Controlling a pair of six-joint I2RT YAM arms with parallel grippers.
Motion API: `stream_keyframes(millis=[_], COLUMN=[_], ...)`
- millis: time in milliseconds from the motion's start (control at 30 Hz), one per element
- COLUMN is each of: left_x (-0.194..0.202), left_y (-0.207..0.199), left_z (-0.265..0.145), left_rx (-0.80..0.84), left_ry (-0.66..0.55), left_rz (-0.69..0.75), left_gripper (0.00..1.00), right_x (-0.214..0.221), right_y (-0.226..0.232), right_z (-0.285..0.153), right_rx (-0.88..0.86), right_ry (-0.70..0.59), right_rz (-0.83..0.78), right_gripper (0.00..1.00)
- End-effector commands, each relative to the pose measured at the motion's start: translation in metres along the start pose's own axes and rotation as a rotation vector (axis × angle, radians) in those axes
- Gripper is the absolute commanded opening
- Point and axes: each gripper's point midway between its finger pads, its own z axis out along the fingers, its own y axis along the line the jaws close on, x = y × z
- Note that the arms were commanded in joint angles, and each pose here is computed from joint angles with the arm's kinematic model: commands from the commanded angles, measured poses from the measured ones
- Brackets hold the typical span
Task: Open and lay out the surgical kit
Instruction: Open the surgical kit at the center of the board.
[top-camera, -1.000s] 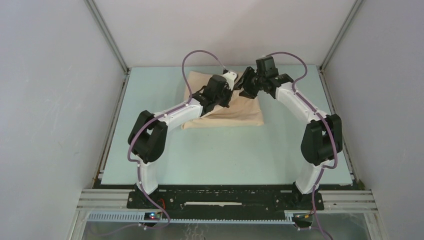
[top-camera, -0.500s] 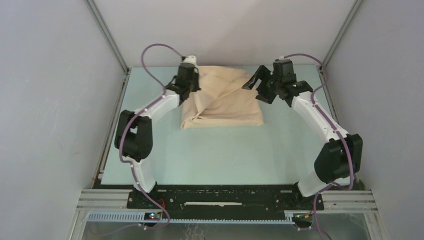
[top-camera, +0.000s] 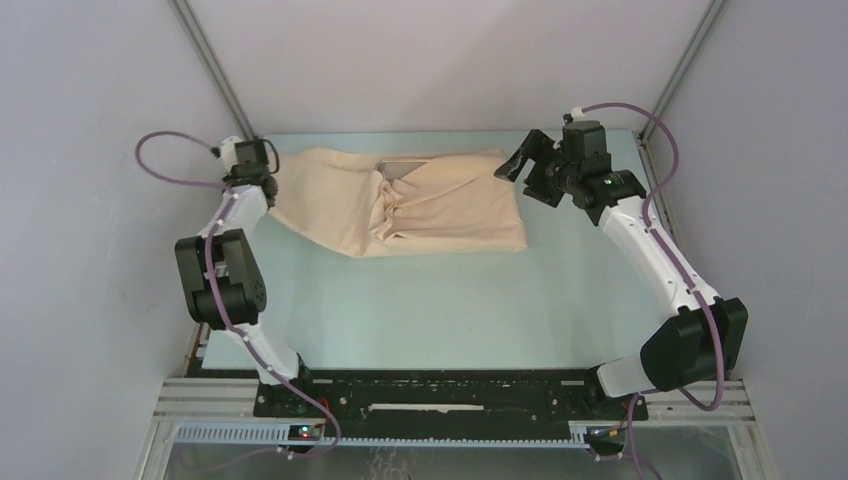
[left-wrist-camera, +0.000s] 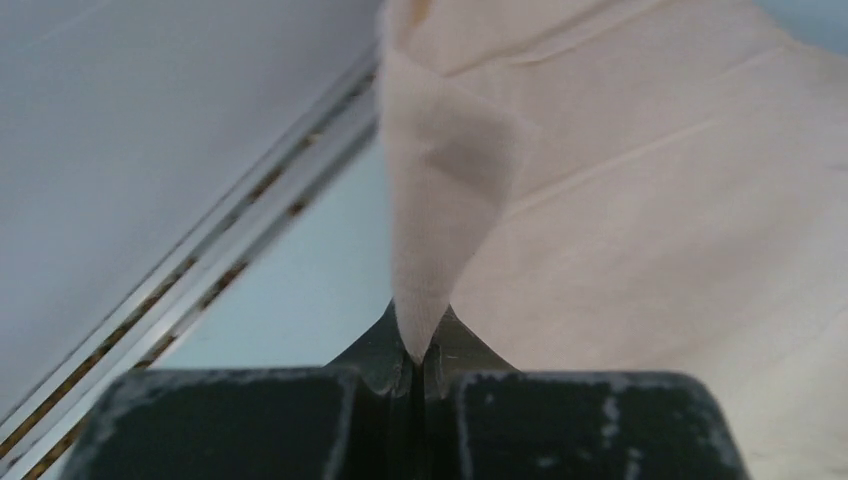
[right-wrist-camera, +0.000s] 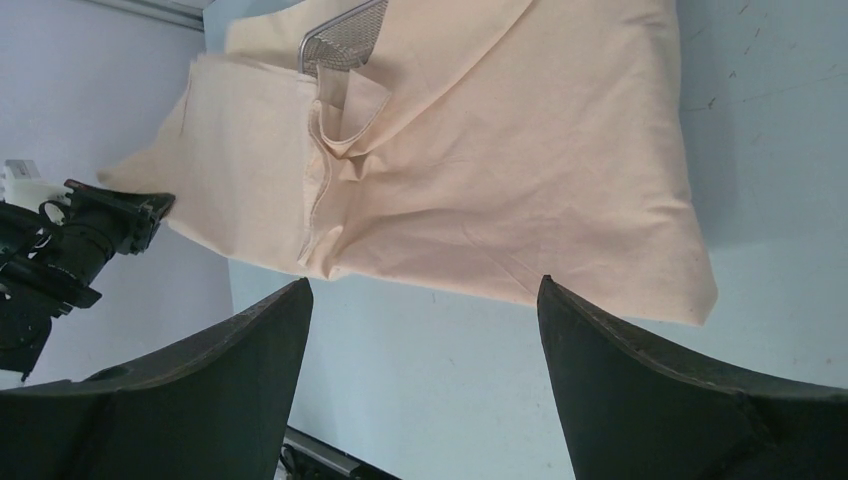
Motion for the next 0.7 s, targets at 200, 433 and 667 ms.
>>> stream_keyframes(millis=[200,433,667], left_x=[0.036,0.034,-0.001], left_y=[0.086,0.081,0.074], left_z=[0.025,0.023,0.003], left_rx=[-0.220,-0.197,-0.150], left_ry=[0.171,0.199,0.133], left_rz=[-0.149,-0.155,-0.175], left_gripper=[0.11,0.47,0.86], right_x=[0.002,0.011,0.030], right_y=[0.002,0.000,0.008], right_z=[-0.011,0.004,0.027], right_rx=[-0.017,-0.004,-0.012], right_ry=[-0.009,0.020,0.074], right_rz=[-0.074,-0.105,-0.183], right_gripper=[0.91,0.91,0.92])
